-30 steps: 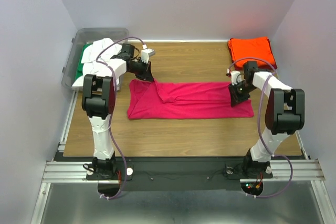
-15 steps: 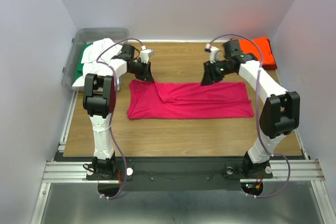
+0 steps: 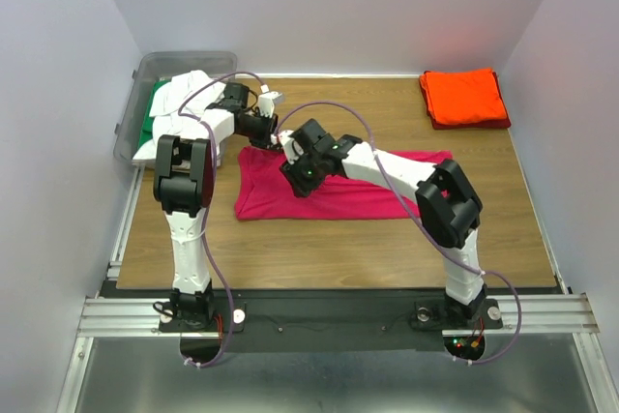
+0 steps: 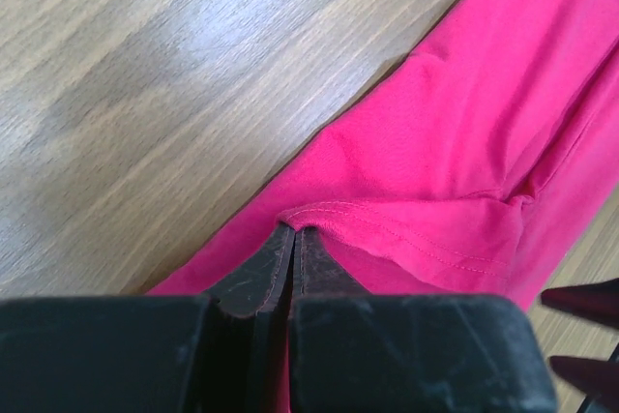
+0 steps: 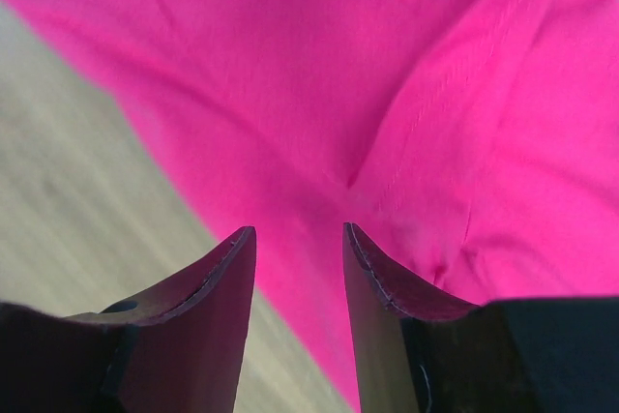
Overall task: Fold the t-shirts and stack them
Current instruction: Fold the tshirt
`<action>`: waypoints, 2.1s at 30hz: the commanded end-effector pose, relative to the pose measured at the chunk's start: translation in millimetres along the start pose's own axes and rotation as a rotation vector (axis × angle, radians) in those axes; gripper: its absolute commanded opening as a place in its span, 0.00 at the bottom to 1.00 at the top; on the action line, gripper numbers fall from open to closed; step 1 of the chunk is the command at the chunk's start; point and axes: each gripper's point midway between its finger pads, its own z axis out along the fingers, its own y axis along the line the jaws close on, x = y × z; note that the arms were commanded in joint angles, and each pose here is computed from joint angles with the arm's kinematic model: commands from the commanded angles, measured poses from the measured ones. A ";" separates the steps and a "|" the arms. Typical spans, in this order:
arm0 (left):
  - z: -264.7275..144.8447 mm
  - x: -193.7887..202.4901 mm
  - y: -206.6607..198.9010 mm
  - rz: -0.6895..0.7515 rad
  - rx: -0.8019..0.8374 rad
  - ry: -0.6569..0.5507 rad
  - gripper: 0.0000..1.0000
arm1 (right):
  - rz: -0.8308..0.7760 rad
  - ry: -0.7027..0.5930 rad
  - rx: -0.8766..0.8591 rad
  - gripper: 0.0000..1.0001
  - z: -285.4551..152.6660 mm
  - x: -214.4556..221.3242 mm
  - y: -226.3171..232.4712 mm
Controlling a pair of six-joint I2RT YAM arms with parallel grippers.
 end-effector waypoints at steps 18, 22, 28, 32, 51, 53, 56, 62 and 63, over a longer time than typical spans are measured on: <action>-2.1 -12.3 1.3 0.037 0.005 -0.027 0.09 | -0.124 -0.064 0.395 0.29 18.4 -38.3 -48.9; -3.8 -14.1 1.9 0.042 0.000 -0.031 0.08 | -0.125 -0.086 0.425 0.27 4.2 -46.9 -61.6; -9.4 -20.4 -0.4 0.057 0.000 -0.045 0.01 | -0.097 -0.079 0.477 0.18 -6.0 -46.3 -106.3; -12.8 -24.2 -4.6 0.064 0.009 -0.056 0.00 | -0.067 -0.084 0.484 0.15 -10.5 -45.9 -128.0; -17.5 -30.4 -6.0 0.078 -0.004 -0.073 0.00 | 0.001 -0.153 0.498 0.38 -25.2 -65.3 -157.3; -19.5 -33.0 -7.5 0.082 -0.003 -0.078 0.00 | 0.018 -0.167 0.490 0.36 -32.7 -66.6 -157.4; -21.4 -33.9 -8.5 0.084 -0.004 -0.074 0.00 | 0.033 -0.244 0.376 0.24 -59.7 -80.2 -132.4; -22.3 -34.9 -8.4 0.077 -0.008 -0.069 0.00 | 0.056 -0.264 0.075 0.14 -63.1 -72.0 -71.9; -22.3 -35.0 -8.7 0.077 -0.006 -0.069 0.00 | 0.070 -0.252 0.051 0.13 -58.1 -68.2 -67.9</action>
